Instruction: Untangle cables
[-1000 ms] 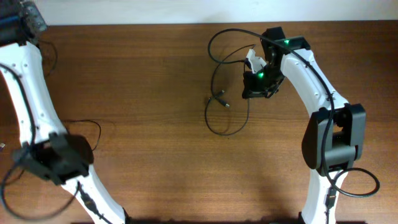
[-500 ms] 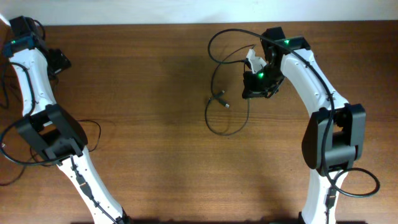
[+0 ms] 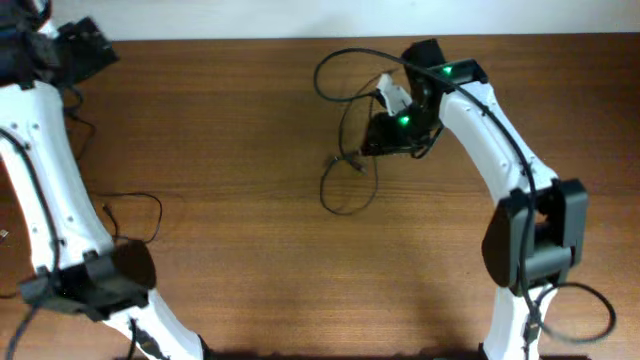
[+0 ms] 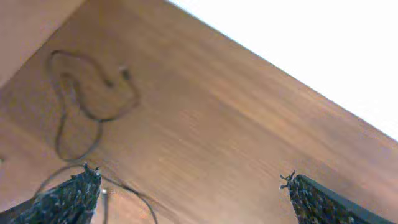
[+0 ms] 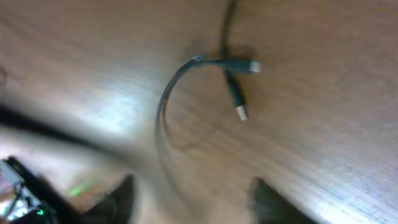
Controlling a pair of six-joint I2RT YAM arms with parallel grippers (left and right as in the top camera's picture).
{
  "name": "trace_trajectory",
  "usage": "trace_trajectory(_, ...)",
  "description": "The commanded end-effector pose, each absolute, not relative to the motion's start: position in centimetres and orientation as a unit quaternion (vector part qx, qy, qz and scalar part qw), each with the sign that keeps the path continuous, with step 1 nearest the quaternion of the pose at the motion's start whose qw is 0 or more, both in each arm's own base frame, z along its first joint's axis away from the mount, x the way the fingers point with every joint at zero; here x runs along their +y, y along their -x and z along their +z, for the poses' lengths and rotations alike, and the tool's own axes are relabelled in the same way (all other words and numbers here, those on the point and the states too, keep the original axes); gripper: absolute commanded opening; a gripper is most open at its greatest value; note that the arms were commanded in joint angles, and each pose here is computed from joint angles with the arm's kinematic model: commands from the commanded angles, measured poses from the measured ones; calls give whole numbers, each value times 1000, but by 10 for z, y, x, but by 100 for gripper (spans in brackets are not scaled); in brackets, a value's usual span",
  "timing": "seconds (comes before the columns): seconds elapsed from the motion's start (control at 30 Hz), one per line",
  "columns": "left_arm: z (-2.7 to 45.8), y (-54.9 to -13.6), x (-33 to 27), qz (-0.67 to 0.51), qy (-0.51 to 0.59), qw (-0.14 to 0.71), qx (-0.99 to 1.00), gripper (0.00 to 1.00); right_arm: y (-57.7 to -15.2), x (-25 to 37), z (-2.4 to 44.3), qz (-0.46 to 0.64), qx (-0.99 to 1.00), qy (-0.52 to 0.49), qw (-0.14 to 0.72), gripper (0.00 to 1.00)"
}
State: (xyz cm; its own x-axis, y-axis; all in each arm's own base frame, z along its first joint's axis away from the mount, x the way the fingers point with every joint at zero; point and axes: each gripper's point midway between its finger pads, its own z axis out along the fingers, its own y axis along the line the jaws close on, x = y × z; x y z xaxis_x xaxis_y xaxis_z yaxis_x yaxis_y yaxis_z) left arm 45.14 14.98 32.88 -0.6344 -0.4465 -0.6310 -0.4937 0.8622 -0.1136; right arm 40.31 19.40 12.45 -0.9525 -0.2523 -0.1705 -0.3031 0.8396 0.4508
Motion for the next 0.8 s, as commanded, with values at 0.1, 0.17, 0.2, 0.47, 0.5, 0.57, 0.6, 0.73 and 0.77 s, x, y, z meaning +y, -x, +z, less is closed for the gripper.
trace_trajectory(0.1, 311, -464, 28, -22, 66, 302, 951, 100, -396, 163, 198, 231, 956, 121, 130, 99)
trace_trajectory(0.17, 305, -464, 0, -27, 28, 293, 955, 100, -402, 137, 206, 220, 961, 85, 143, 99)
trace_trajectory(0.2, 300, -462, -15, -31, 9, 284, 958, 100, -405, 120, 208, 216, 964, 60, 145, 98)
trace_trajectory(0.47, 232, -452, -111, -21, -236, 225, 945, 100, -401, 59, 200, 194, 973, -21, 122, 99)
trace_trajectory(0.5, 224, -452, -120, -22, -260, 224, 939, 100, -401, 58, 199, 191, 974, -22, 122, 99)
trace_trajectory(0.57, 202, -447, -156, -45, -350, 222, 909, 99, -402, 57, 199, 186, 975, -23, 122, 99)
trace_trajectory(0.6, 193, -443, -172, -55, -386, 222, 894, 98, -402, 56, 199, 184, 975, -23, 122, 99)
trace_trajectory(0.73, 158, -427, -223, -58, -492, 224, 840, 98, -400, 56, 198, 184, 975, -24, 118, 99)
trace_trajectory(0.77, 152, -424, -232, -59, -501, 226, 833, 98, -399, 56, 198, 184, 976, -24, 117, 99)
